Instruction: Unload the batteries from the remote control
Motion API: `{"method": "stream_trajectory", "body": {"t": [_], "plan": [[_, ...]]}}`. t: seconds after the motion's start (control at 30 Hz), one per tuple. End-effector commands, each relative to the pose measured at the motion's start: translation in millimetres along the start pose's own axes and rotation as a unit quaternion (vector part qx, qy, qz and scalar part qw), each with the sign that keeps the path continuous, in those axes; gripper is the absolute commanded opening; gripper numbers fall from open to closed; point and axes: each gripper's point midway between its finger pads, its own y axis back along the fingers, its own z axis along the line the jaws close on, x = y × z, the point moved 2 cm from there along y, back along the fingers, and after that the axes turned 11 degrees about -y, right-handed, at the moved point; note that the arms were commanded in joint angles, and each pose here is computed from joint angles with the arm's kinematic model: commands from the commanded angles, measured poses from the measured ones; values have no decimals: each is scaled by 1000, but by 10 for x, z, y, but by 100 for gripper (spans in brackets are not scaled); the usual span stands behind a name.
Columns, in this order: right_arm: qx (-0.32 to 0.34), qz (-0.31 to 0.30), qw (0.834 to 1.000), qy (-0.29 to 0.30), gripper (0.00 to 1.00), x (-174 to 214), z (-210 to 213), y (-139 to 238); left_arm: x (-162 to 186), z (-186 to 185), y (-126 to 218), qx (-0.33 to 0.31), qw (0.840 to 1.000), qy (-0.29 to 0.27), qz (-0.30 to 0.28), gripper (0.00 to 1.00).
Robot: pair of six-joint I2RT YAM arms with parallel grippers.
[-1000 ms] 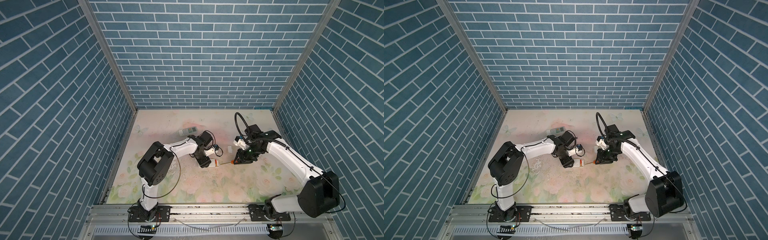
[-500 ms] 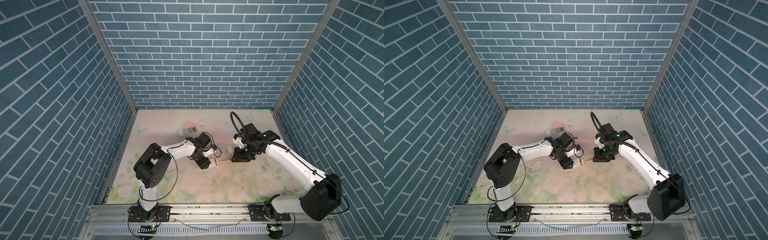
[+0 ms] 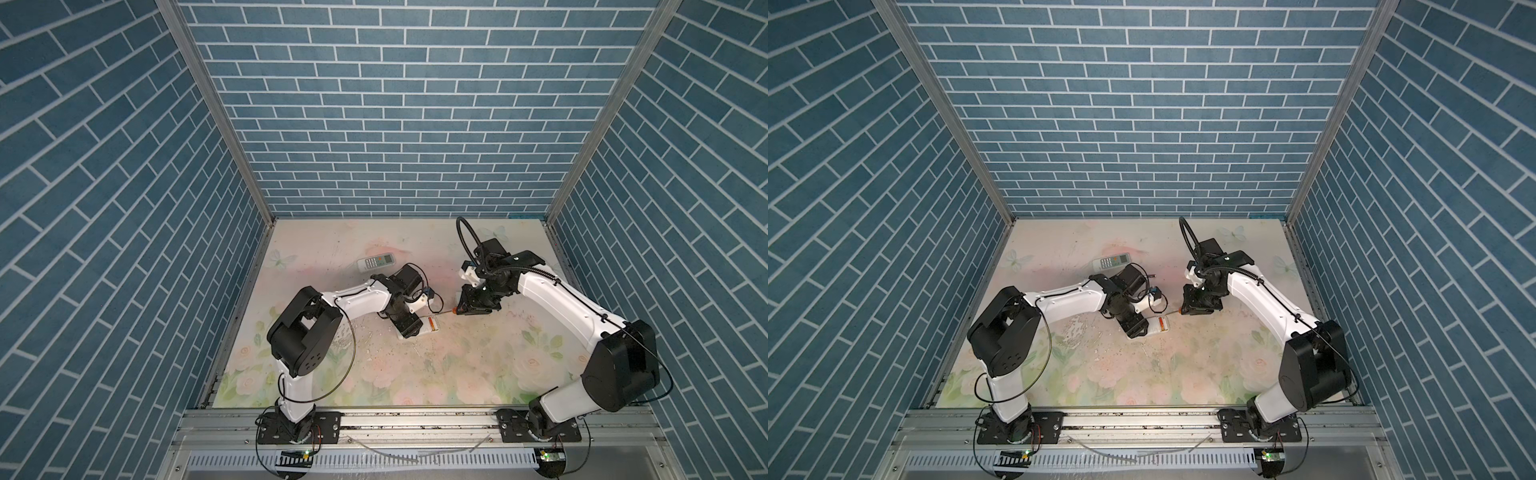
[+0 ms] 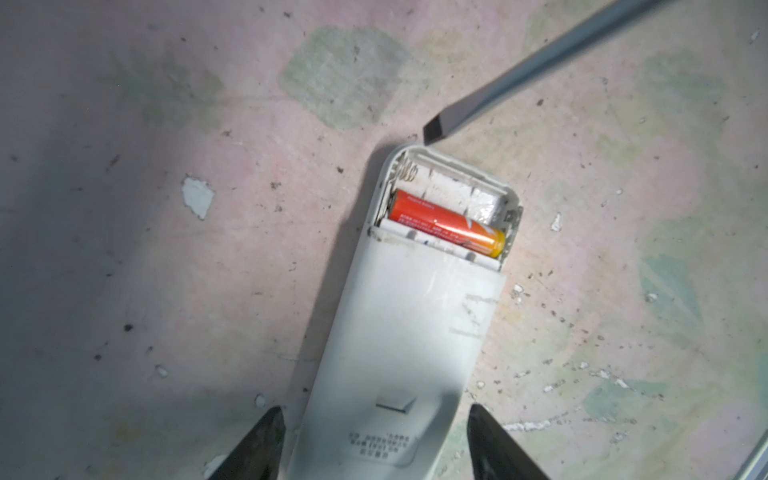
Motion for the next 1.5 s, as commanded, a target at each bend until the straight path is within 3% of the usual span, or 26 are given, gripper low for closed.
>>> {"method": "stream_trajectory", "body": {"t": [0.0, 0.2, 0.37, 0.47, 0.57, 0.67, 1.1, 1.47], "plan": [[-15, -19, 999, 31, 0, -30, 87, 190, -15, 48, 254, -27, 999, 34, 0, 75], [-9, -27, 999, 33, 0, -23, 32, 244, -23, 89, 660, -76, 988, 130, -21, 78], [-4, -43, 998, 38, 0, -71, 15, 325, 92, -221, 809, -107, 974, 193, -42, 74], [-2, -58, 998, 37, 0, -120, 8, 377, 132, -481, 712, -111, 968, 217, -50, 68], [-7, -72, 997, 34, 0, -163, 15, 429, 146, -672, 527, -97, 964, 240, -64, 53], [-12, -81, 996, 34, 0, -185, 28, 489, 125, -779, 367, -99, 962, 245, -66, 43], [-13, -102, 994, 31, 0, -160, 2, 655, 207, -718, -198, -98, 959, 264, -33, 40], [-20, -109, 993, 29, 0, -173, 29, 689, 479, -351, -246, -134, 941, 311, -8, 44]]}}
